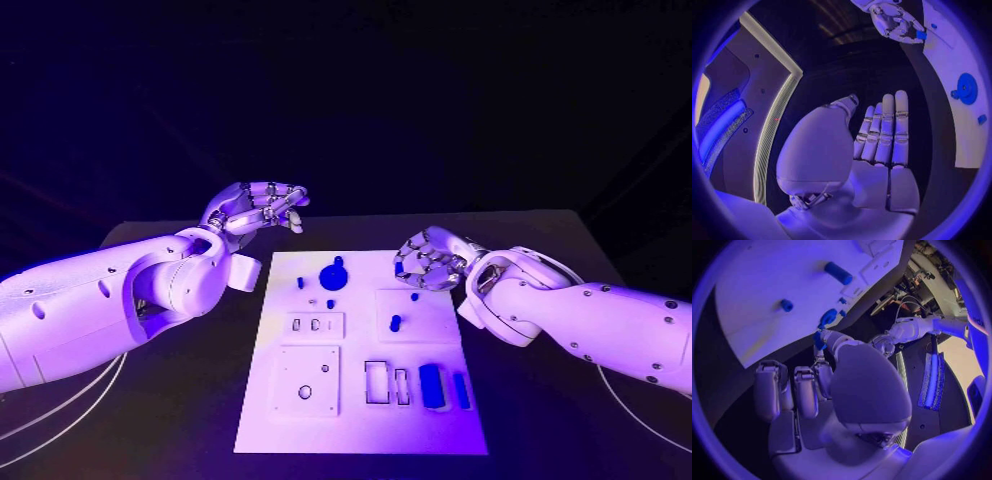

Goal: Assemble the parts on the task board

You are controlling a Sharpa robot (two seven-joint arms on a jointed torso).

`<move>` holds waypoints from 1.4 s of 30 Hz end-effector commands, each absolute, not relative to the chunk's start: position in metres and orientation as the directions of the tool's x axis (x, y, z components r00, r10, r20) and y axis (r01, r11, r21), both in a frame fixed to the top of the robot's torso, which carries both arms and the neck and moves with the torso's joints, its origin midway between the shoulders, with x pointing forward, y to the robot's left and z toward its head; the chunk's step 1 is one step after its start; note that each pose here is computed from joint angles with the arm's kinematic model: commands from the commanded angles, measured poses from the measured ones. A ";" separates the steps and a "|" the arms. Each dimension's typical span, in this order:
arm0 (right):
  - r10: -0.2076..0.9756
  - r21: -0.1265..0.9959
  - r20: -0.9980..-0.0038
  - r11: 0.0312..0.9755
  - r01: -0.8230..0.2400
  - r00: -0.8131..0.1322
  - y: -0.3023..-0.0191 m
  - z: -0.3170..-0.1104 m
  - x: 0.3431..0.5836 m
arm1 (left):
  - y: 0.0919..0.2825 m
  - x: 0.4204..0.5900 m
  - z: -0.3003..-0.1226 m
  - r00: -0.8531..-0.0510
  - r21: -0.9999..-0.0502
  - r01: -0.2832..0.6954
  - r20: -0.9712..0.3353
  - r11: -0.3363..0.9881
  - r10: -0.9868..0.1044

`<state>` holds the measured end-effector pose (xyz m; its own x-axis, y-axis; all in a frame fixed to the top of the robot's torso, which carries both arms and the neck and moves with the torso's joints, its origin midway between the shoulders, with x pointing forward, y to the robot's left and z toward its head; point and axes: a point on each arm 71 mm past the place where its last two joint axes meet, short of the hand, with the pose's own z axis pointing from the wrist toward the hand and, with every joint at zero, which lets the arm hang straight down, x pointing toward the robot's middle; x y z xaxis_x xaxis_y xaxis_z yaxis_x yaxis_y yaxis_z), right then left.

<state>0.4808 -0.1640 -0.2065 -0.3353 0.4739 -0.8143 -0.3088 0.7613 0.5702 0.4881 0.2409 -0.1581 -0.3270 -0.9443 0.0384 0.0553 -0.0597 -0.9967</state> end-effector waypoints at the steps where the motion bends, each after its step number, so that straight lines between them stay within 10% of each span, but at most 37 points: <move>1: 0.431 0.524 -0.844 0.790 -0.318 -0.319 -0.146 -0.207 0.477 | 0.238 0.488 -0.158 -0.347 -0.996 0.058 0.044 -0.068 -0.937; 16: 0.332 0.464 -0.880 0.757 -0.460 -0.340 -0.062 -0.228 0.447 | 0.235 0.490 -0.159 -0.347 -0.997 0.051 0.043 -0.065 -0.937; 42: 0.290 0.470 -0.863 0.762 -0.446 -0.414 -0.031 -0.257 0.429 | 0.234 0.490 -0.160 -0.355 -0.997 0.049 0.045 -0.066 -0.934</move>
